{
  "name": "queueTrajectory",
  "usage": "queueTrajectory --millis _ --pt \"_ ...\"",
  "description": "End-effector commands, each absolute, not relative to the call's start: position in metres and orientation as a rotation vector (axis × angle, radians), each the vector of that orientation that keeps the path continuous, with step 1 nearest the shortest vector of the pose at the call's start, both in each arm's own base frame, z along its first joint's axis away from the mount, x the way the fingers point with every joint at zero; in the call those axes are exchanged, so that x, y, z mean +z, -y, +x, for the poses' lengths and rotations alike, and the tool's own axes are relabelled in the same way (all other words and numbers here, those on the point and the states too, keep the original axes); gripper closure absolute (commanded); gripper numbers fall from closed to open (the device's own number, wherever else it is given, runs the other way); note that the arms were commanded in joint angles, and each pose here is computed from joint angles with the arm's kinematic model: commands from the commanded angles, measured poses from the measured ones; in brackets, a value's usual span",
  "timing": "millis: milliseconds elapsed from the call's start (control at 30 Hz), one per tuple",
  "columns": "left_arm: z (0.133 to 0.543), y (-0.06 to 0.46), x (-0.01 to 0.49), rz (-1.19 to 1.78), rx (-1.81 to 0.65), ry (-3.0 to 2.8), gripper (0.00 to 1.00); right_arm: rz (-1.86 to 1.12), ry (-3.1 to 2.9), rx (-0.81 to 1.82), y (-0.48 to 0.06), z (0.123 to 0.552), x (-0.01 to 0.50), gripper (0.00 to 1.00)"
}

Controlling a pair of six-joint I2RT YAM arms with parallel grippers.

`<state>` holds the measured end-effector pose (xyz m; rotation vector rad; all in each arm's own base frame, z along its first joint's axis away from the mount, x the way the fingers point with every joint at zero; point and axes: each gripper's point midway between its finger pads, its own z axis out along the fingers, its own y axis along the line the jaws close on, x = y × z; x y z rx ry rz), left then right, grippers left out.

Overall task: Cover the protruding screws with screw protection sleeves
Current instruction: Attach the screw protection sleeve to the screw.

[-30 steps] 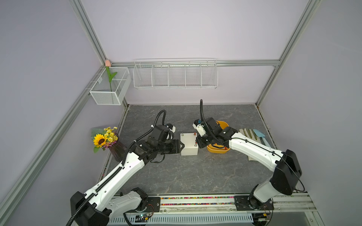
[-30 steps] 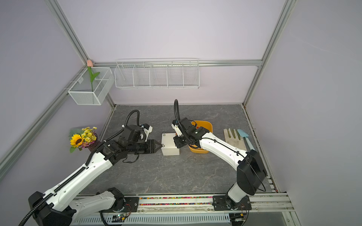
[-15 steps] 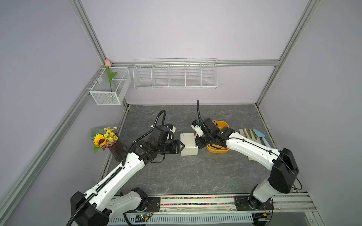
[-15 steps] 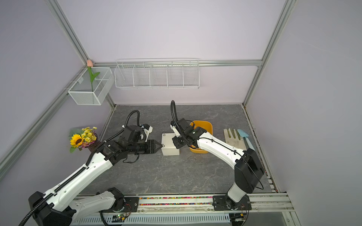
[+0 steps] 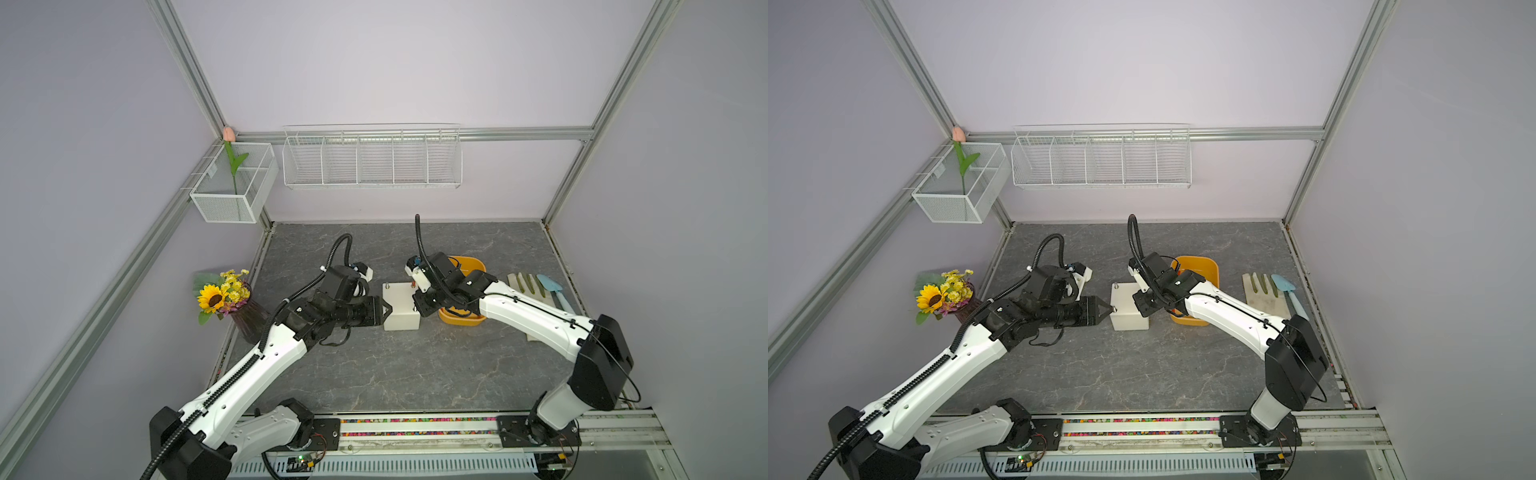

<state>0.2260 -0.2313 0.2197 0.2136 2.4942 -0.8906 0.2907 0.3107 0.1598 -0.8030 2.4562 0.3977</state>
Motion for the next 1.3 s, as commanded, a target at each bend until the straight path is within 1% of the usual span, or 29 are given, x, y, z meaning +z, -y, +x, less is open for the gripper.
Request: queueTrajectory --millis 0,467,1267 --pt "0.225 0.231 0.223 0.201 -0.907 -2.486 0.5 -0.848 -2.473 0.372 -0.309 0.283 0.157 0.91" --pt "0.225 0.232 0.223 0.204 -0.917 -2.485 0.5 -0.886 -2.465 0.373 -0.314 0.279 0.158 0.91" --pt "0.225 0.233 0.221 0.203 -0.923 -2.482 0.5 -0.925 -2.436 0.295 -0.318 0.284 0.157 0.9"
